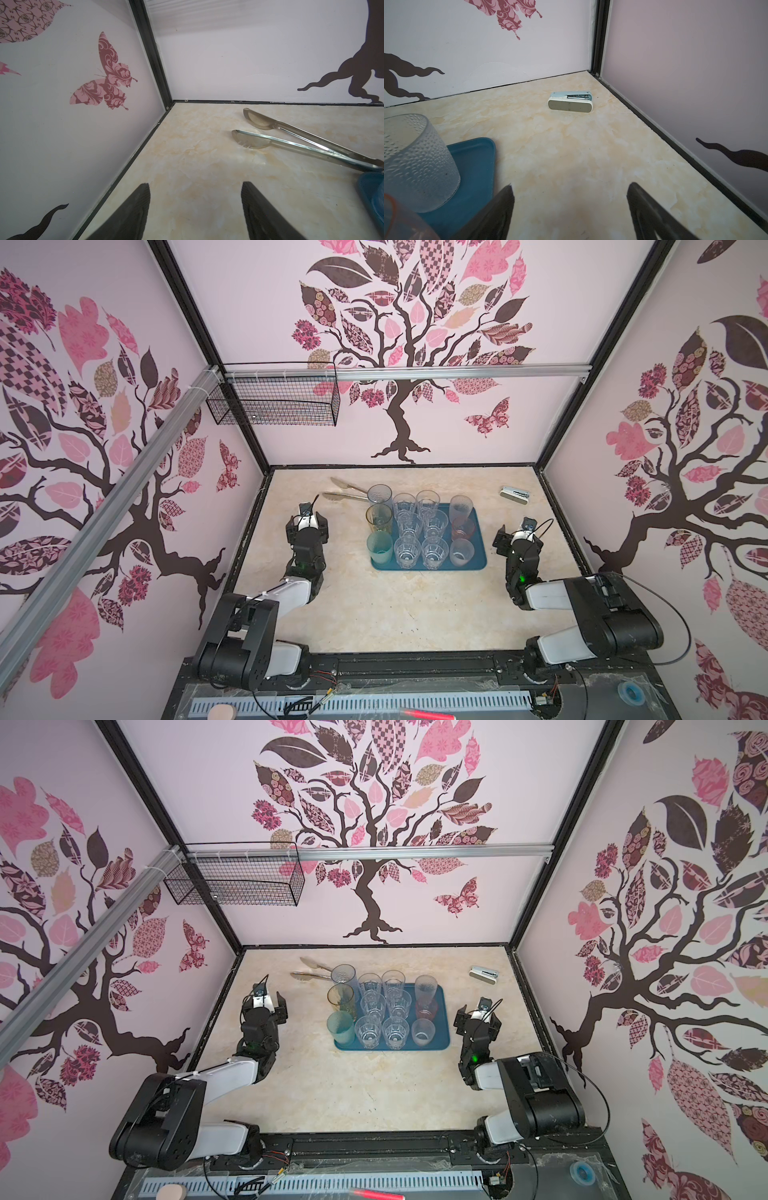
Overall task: Place the glasses into the tray
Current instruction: Reset both arms
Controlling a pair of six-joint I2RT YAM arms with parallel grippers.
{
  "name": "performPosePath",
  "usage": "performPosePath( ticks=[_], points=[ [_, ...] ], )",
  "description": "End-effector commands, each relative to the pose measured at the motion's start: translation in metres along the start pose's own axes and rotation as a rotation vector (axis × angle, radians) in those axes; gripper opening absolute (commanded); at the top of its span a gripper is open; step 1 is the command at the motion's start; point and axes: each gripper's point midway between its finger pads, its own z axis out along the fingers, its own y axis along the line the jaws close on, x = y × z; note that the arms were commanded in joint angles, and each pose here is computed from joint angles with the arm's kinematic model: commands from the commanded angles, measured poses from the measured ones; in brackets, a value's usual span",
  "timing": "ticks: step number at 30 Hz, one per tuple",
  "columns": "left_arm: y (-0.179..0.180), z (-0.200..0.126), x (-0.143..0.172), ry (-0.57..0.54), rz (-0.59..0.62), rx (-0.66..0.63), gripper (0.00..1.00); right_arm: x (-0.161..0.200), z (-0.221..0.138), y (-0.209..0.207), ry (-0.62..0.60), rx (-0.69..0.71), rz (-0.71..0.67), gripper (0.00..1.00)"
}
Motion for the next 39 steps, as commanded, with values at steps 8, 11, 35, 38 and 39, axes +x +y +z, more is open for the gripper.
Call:
performPosePath(
  ticks=[8, 11, 35, 38, 39],
  points=[
    [-0.009, 0.001, 0.033, 0.067, 0.011, 0.047, 0.73, -0.011, 0.007, 0.010, -0.028, -0.033, 0.001, 0.95],
    [-0.016, 0.003, 0.043, 0.050, 0.033, 0.077, 0.73, -0.011, 0.005, 0.012, -0.038, -0.050, 0.002, 0.97],
    [-0.002, 0.026, 0.067, 0.135, -0.106, 0.166, 0.73, 0.002, 0.013, 0.018, 0.003, -0.122, 0.002, 0.99],
    [0.001, 0.030, 0.069, 0.154, -0.130, 0.171, 0.74, 0.000, 0.013, 0.017, -0.020, -0.121, 0.004, 1.00],
    [0.001, 0.030, 0.069, 0.153, -0.130, 0.171, 0.75, 0.000, 0.013, 0.017, -0.017, -0.121, 0.003, 1.00]
  ],
)
